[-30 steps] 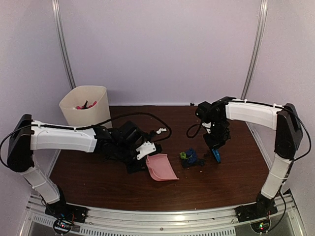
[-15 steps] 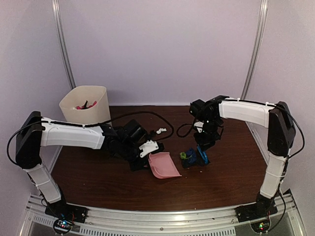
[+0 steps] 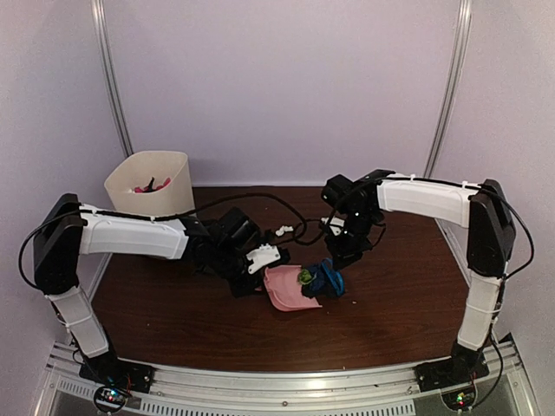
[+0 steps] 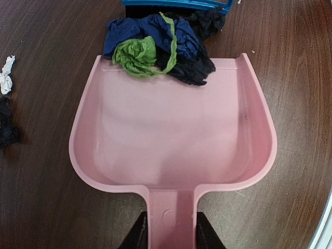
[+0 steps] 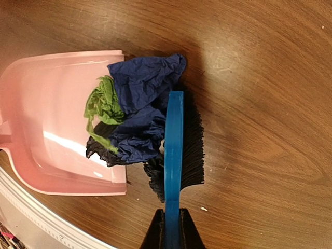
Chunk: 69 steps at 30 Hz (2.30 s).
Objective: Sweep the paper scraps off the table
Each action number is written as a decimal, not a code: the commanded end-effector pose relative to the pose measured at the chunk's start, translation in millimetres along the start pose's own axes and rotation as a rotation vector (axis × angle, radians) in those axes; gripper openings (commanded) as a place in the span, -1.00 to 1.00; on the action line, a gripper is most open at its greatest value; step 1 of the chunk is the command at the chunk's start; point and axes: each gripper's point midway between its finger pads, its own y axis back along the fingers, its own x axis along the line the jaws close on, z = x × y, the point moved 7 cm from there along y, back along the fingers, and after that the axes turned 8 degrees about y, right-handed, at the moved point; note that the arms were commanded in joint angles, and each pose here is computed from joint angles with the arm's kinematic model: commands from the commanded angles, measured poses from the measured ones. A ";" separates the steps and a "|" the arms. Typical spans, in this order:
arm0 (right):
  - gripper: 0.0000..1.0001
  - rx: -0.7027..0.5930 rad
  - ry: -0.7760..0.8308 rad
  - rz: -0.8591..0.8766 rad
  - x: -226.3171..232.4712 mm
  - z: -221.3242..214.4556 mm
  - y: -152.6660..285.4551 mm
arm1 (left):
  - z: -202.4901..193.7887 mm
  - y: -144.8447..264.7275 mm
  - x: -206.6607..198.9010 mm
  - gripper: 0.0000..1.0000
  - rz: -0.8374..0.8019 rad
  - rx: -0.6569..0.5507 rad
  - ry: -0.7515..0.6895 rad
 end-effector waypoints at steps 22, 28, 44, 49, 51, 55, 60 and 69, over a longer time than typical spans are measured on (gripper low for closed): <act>-1.00 -0.031 0.021 0.226 48.3 12.7 -6.3 | -21.7 -4.6 -2.7 -1.00 -0.042 -0.105 0.021; -1.00 -0.035 0.017 0.275 54.5 12.7 -1.6 | -32.9 -4.0 -5.6 -1.00 -0.044 -0.165 0.062; -1.00 -0.057 0.000 0.279 57.2 4.5 27.1 | -48.1 -2.7 -7.2 -1.00 -0.031 -0.186 0.089; -1.00 -0.074 -0.009 0.257 55.2 0.0 38.2 | -53.6 0.2 -9.3 -1.00 -0.035 -0.201 0.093; -1.00 -0.083 -0.016 0.255 55.0 -1.1 41.1 | -51.8 2.8 -9.6 -1.00 -0.033 -0.235 0.094; -1.00 -0.105 -0.030 0.277 56.3 -4.4 46.9 | -52.1 8.5 -11.8 -1.00 -0.044 -0.292 0.114; -1.00 -0.141 -0.026 0.312 60.7 -7.9 63.5 | -47.2 22.6 -14.0 -1.00 -0.049 -0.375 0.140; -1.00 -0.233 -0.021 0.385 67.1 -19.6 105.1 | -28.3 62.0 -15.9 -1.00 -0.026 -0.530 0.133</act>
